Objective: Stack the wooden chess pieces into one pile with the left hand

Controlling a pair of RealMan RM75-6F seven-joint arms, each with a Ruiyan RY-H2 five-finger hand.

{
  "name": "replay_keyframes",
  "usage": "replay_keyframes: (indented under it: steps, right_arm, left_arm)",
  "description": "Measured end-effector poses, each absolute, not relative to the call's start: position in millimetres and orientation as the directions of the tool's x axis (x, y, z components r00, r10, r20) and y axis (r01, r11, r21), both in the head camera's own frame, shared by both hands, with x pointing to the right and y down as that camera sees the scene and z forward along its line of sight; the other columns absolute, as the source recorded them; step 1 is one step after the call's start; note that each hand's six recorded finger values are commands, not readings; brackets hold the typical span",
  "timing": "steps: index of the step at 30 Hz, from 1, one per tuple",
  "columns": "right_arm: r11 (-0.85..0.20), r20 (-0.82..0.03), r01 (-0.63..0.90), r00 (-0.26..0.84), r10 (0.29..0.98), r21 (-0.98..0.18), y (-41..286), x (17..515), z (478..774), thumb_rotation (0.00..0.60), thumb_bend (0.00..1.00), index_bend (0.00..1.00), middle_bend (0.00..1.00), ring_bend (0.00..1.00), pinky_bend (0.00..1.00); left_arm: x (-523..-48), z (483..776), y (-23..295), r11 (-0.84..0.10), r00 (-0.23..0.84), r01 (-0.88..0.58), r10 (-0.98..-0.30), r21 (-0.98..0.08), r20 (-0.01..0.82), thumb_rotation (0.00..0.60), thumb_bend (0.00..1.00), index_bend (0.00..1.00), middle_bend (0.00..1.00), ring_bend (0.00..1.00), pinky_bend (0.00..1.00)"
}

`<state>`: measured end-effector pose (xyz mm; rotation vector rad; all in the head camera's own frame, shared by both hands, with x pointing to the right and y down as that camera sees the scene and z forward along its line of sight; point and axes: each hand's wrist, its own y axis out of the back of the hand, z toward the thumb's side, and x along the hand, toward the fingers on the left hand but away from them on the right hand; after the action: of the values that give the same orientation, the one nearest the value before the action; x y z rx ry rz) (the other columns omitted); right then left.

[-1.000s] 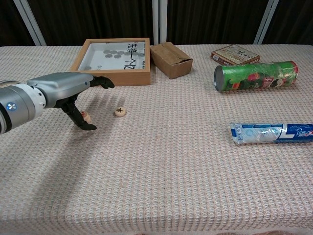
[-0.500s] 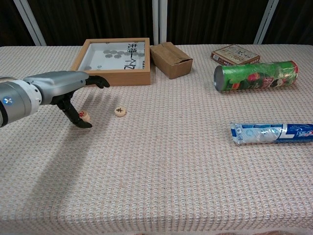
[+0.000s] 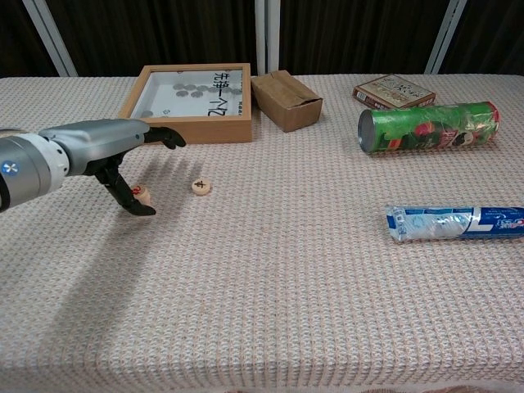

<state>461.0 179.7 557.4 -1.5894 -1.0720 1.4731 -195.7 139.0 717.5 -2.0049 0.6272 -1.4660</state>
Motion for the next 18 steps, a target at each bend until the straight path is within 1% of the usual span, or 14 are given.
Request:
replay_keyframes:
  steps: [5, 9, 13, 18]
  right_arm:
    - [-0.406, -0.408, 0.107, 0.008, 0.913, -0.908, 180, 461, 557, 0.6, 0.24, 0.0, 0.0, 0.0, 0.0]
    - [-0.405, -0.407, 0.11, 0.008, 0.913, -0.907, 180, 461, 557, 0.6, 0.24, 0.0, 0.0, 0.0, 0.0]
    - [-0.405, -0.407, 0.114, 0.007, 0.913, -0.907, 179, 462, 557, 0.6, 0.24, 0.0, 0.0, 0.0, 0.0]
    - [-0.406, -0.408, 0.119, 0.006, 0.913, -0.906, 179, 463, 557, 0.6, 0.24, 0.0, 0.0, 0.0, 0.0]
  left_arm:
    - [-178, 710, 146, -0.728, 0.334, -0.052, -0.658, -0.684, 0.675, 0.6, 0.16, 0.15, 0.08, 0.0, 0.0]
    - [-164, 709, 145, -0.714, 0.357, -0.043, -0.664, -0.699, 0.657, 0.6, 0.16, 0.2, 0.08, 0.0, 0.0]
    - [-152, 714, 143, -0.702, 0.355, -0.019, -0.671, -0.712, 0.651, 0.6, 0.17, 0.24, 0.09, 0.0, 0.0]
    - [-143, 722, 138, -0.696, 0.337, 0.011, -0.673, -0.718, 0.658, 0.6, 0.2, 0.26, 0.09, 0.0, 0.0]
